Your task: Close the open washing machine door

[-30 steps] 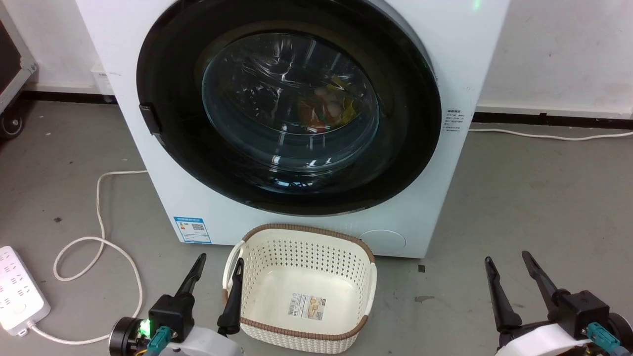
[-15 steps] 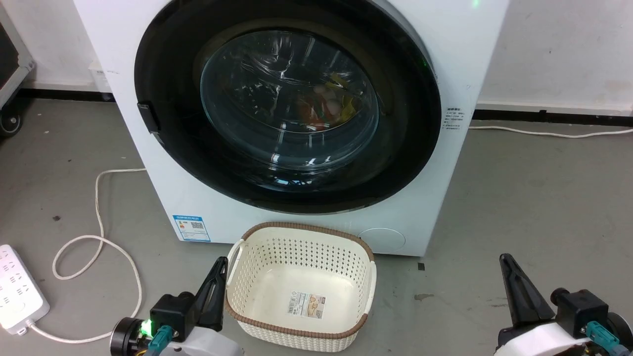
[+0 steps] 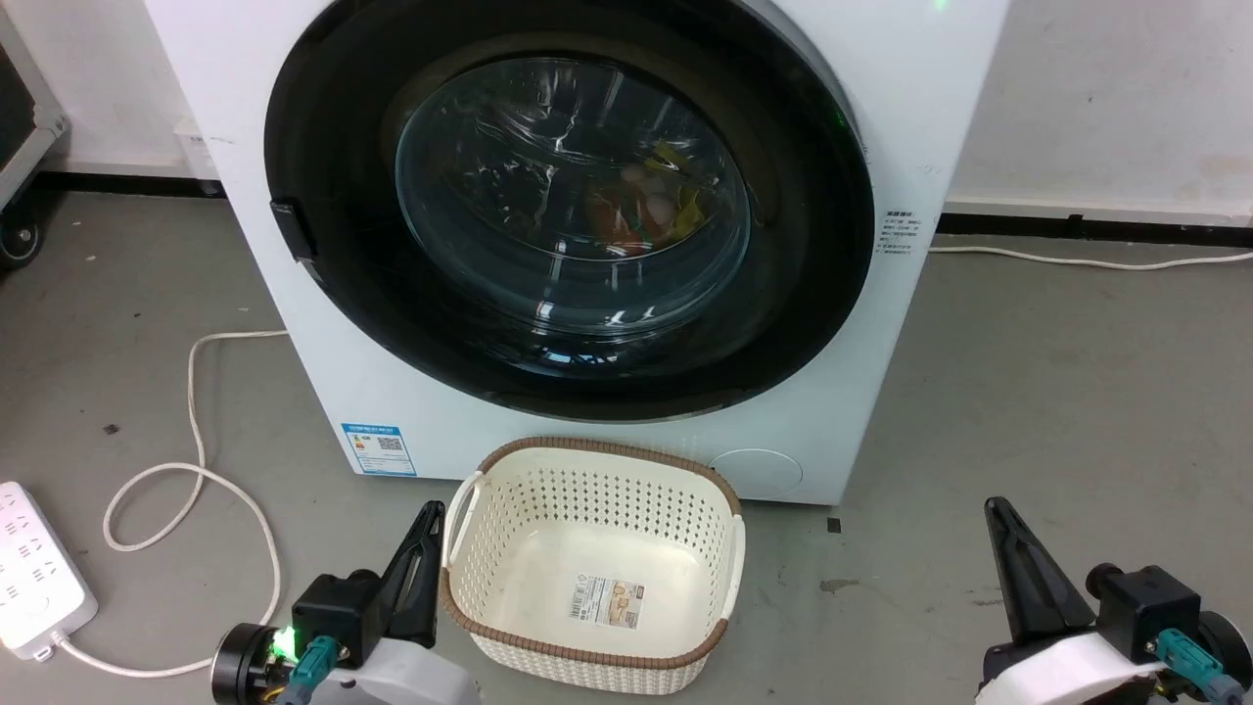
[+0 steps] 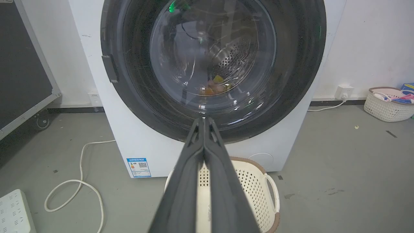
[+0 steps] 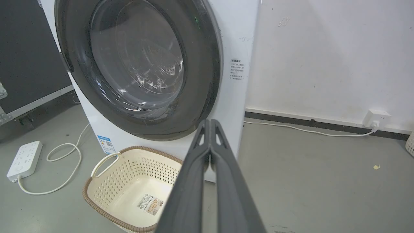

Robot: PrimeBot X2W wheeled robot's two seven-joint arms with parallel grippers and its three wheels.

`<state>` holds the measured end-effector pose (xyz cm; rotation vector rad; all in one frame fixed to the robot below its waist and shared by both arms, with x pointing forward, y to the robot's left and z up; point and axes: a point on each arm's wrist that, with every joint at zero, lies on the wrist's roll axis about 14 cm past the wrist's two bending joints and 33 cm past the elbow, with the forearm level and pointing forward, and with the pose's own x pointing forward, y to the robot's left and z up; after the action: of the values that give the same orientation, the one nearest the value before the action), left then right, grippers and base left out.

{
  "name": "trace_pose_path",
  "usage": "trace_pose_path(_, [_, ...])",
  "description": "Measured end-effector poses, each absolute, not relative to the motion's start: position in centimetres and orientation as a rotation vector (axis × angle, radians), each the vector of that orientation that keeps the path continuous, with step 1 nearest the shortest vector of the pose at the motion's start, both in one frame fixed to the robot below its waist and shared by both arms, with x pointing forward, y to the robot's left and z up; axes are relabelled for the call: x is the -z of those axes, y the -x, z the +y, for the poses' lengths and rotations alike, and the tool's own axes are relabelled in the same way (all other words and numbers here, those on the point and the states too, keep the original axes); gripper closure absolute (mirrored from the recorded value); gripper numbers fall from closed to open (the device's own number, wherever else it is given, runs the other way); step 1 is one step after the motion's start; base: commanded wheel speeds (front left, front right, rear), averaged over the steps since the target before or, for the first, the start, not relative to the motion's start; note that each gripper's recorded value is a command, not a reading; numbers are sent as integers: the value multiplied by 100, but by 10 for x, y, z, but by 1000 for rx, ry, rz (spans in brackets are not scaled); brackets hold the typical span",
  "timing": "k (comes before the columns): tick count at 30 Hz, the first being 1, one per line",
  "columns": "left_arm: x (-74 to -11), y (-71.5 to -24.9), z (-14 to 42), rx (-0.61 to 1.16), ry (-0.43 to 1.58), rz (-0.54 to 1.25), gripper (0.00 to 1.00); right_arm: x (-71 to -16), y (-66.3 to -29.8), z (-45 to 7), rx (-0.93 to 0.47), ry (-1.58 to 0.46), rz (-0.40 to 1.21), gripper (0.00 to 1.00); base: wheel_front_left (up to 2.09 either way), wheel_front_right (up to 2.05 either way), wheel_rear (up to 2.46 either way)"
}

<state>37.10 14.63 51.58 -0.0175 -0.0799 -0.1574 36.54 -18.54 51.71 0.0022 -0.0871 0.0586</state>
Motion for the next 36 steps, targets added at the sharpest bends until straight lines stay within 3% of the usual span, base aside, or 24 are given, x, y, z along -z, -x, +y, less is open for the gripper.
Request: trace_pose_path(36, [-522, -375, 156, 110, -9, -61, 100, -522, -370, -177, -84, 15, -59, 100, 0, 0, 0])
